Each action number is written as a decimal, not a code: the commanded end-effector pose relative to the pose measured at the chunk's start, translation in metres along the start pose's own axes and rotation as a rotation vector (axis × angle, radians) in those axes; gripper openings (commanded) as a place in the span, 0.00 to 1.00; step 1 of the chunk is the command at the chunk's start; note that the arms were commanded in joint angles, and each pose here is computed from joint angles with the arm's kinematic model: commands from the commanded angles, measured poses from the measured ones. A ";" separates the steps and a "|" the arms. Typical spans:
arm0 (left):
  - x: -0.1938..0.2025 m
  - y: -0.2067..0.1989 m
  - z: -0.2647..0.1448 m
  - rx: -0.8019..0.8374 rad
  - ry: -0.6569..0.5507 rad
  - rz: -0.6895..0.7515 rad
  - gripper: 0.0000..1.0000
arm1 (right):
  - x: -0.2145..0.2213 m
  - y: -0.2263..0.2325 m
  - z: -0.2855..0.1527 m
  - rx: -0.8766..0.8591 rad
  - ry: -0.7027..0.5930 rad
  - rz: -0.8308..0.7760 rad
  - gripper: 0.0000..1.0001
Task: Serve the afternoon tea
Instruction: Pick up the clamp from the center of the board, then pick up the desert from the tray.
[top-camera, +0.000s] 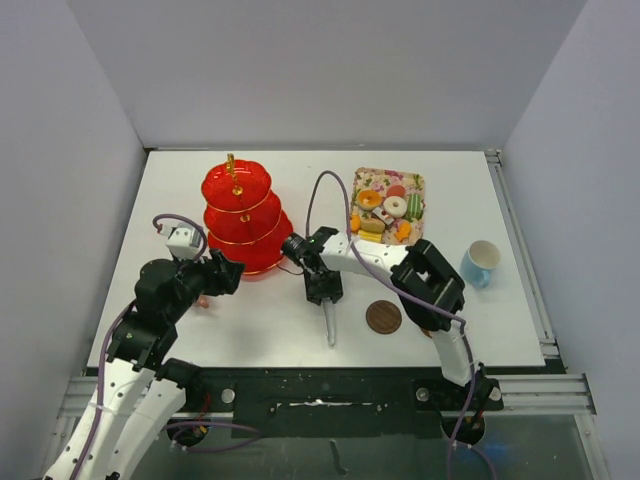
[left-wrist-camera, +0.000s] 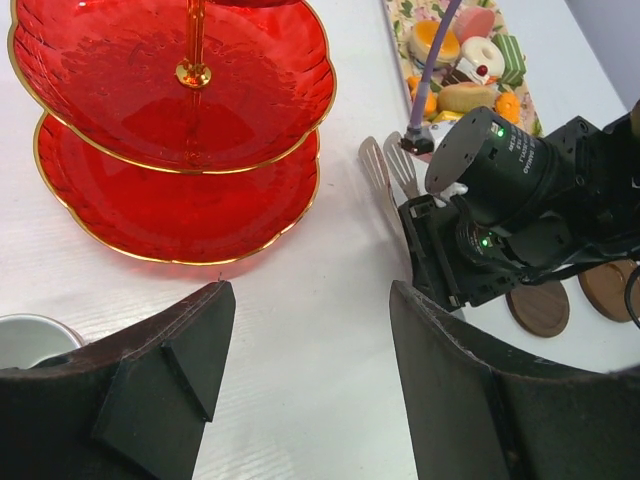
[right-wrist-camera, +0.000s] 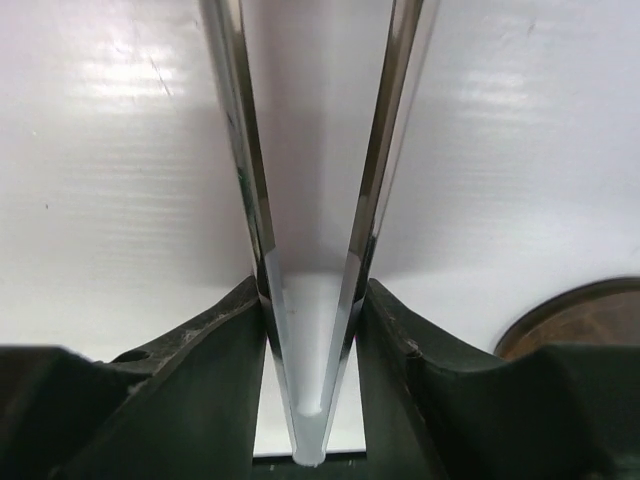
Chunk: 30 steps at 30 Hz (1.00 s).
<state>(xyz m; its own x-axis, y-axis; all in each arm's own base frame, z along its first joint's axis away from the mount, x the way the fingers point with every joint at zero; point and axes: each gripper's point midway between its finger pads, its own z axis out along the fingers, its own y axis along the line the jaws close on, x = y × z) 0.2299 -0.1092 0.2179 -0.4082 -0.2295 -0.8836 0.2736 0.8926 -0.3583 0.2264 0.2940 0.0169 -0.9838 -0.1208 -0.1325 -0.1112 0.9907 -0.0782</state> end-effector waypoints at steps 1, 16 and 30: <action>-0.016 -0.006 -0.001 0.024 -0.048 0.005 0.61 | -0.041 -0.023 -0.018 0.121 -0.253 0.027 0.37; -0.014 -0.004 0.002 0.020 -0.038 0.003 0.61 | -0.043 -0.028 -0.098 -0.098 -0.365 0.039 0.38; -0.014 -0.005 0.002 0.024 -0.039 0.003 0.61 | -0.018 0.004 -0.059 -0.127 -0.193 -0.082 0.39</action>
<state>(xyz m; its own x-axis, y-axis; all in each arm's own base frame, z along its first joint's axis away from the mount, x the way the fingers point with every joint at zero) 0.2322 -0.1090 0.2134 -0.4262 -0.2278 -0.8755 0.2666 0.8932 -0.3622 0.2384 0.2864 0.0614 -0.9365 -0.1620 -0.3110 -0.1672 0.9859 -0.0101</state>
